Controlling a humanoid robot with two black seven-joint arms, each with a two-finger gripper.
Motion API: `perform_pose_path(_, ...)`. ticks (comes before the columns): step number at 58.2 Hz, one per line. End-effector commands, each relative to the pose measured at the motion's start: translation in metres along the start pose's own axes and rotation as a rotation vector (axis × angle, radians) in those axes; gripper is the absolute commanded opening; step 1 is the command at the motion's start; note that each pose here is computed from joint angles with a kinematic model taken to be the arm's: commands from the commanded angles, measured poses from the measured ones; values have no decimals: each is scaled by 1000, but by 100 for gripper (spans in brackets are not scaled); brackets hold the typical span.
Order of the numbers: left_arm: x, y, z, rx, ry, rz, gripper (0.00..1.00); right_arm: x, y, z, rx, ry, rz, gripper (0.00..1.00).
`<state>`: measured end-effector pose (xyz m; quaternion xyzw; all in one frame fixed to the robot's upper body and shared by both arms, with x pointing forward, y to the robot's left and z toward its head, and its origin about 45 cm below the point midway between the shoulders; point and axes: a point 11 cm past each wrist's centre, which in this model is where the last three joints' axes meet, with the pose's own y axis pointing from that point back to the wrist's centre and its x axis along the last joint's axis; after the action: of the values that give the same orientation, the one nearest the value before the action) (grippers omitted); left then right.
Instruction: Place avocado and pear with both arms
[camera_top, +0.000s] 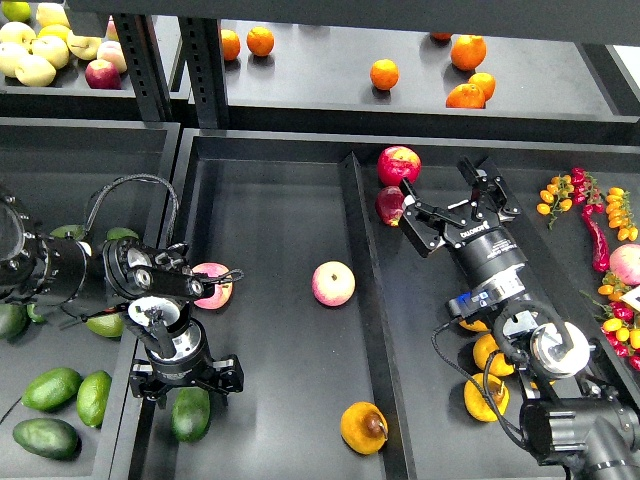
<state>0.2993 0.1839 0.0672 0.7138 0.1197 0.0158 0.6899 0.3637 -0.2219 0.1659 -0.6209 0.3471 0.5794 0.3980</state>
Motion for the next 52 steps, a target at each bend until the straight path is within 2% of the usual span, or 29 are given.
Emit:
perform_pose_path(1,1,-11,-4,1,10,4,99,0,0,0,0,0,1,99)
perform_pose_path(52,3,-28,-11,5,5,29,95,0,0,0,0,1,-2,99)
